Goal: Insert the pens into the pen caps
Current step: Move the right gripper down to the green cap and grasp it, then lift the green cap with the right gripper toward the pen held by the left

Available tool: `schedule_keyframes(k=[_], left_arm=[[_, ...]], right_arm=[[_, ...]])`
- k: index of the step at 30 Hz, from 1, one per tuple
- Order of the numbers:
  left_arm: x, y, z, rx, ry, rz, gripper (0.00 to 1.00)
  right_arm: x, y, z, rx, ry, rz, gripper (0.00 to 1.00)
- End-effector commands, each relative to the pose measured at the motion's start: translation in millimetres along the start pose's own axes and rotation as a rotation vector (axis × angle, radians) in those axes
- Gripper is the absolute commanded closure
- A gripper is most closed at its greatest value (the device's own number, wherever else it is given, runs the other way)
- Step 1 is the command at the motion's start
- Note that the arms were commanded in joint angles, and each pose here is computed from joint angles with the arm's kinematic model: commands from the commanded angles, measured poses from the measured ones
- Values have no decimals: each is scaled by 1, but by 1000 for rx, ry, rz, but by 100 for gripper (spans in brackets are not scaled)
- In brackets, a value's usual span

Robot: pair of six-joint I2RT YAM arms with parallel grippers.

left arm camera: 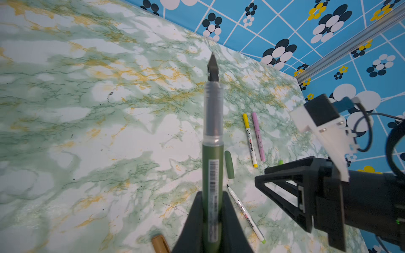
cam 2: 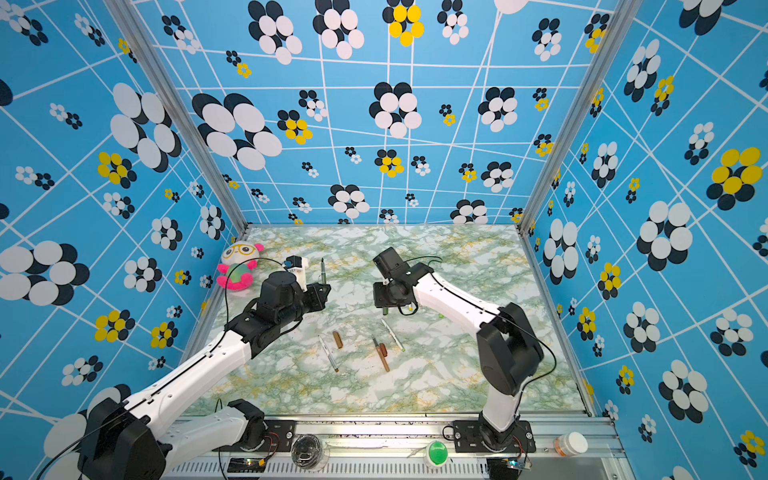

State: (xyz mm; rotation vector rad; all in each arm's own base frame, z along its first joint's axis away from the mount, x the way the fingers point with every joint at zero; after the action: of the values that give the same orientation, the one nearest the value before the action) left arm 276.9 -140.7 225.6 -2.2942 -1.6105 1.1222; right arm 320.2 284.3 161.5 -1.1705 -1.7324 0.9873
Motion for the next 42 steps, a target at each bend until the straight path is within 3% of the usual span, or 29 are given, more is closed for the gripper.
schedule_keyframes(k=[1,13,30,42], left_arm=[[12,-5,4,-20,-31,-34,100],[27,-15,12,-41,-58,-43,100],[24,-11,6,-38,-67,-22,100],[21,-8,2,-30,-73,-9,100]], right_arm=[[1,9,-1,63,-100,151,58],[-6,69,-1,166,-174,325,63],[-17,94,3,195,-169,356,74],[-29,102,1,204,-101,315,81]])
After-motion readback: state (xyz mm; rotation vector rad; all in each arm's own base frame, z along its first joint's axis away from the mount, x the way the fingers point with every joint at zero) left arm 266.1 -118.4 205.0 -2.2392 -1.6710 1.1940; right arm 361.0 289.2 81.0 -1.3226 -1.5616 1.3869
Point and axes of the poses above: each gripper's point midway between its finger pads, its own y axis out along the fingers, its own x axis along the line the jaws close on, z = x × y, the point moved 6 cm from there along -y, back along the fingers, and after that the axes turned 2 degrees about y, right-handed, at the moved point
